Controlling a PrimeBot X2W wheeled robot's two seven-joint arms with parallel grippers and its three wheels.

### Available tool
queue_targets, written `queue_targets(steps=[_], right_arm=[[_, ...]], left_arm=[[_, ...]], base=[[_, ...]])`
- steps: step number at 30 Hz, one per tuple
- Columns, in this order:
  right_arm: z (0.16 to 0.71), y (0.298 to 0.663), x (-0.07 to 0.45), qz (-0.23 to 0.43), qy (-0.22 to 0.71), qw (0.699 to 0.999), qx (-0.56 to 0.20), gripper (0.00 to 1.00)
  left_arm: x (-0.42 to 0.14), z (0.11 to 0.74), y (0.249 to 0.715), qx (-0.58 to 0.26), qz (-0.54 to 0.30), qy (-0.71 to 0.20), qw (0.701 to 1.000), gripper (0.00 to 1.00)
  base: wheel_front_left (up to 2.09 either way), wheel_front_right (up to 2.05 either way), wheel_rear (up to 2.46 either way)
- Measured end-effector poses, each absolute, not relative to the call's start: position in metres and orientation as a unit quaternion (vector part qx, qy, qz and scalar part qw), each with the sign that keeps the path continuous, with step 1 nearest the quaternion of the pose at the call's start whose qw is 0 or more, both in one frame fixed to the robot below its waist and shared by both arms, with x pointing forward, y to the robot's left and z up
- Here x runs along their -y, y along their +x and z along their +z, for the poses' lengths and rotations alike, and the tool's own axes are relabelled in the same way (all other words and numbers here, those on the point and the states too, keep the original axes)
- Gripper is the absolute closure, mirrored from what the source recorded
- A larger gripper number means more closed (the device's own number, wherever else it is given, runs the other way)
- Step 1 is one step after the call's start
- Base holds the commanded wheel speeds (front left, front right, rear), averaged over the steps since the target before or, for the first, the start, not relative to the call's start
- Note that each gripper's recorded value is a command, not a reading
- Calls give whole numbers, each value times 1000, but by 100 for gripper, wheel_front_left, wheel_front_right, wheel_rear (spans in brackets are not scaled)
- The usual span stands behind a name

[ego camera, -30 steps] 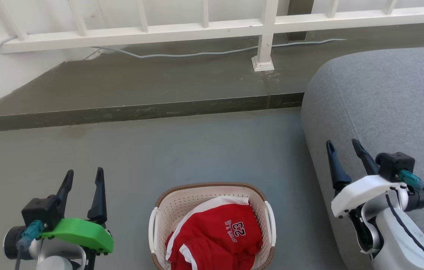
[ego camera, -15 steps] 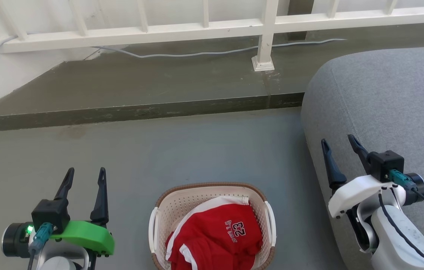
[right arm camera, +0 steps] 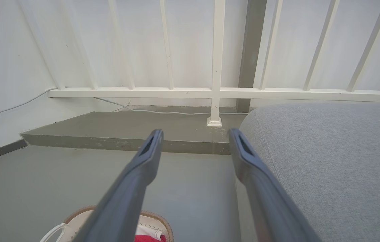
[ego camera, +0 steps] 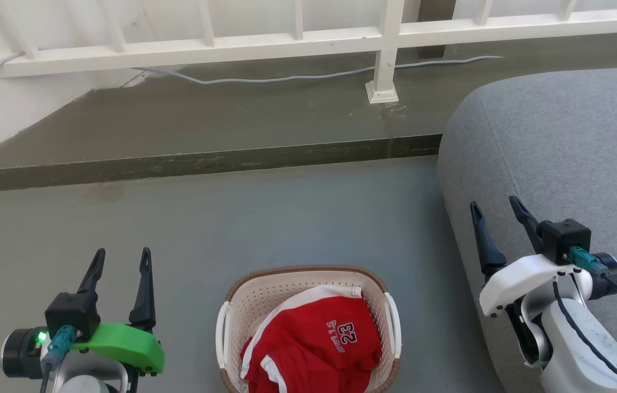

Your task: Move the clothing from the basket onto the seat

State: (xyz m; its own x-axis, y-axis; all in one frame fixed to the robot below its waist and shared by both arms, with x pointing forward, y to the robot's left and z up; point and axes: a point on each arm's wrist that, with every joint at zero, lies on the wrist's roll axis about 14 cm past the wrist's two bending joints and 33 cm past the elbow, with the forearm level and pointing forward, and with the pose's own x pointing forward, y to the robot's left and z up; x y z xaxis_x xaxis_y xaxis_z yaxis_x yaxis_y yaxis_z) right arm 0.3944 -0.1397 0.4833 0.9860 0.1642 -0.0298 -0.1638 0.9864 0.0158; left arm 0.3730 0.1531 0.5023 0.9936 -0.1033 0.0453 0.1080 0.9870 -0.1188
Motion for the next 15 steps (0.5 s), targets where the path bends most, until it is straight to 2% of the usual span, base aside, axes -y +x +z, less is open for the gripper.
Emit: queue_targets(steps=[15], right_arm=[[479,395,136,85,13,996,-21,0]], left_arm=[[-152,497,376,11,-54,-62,997,0]], base=[[0,0,0]])
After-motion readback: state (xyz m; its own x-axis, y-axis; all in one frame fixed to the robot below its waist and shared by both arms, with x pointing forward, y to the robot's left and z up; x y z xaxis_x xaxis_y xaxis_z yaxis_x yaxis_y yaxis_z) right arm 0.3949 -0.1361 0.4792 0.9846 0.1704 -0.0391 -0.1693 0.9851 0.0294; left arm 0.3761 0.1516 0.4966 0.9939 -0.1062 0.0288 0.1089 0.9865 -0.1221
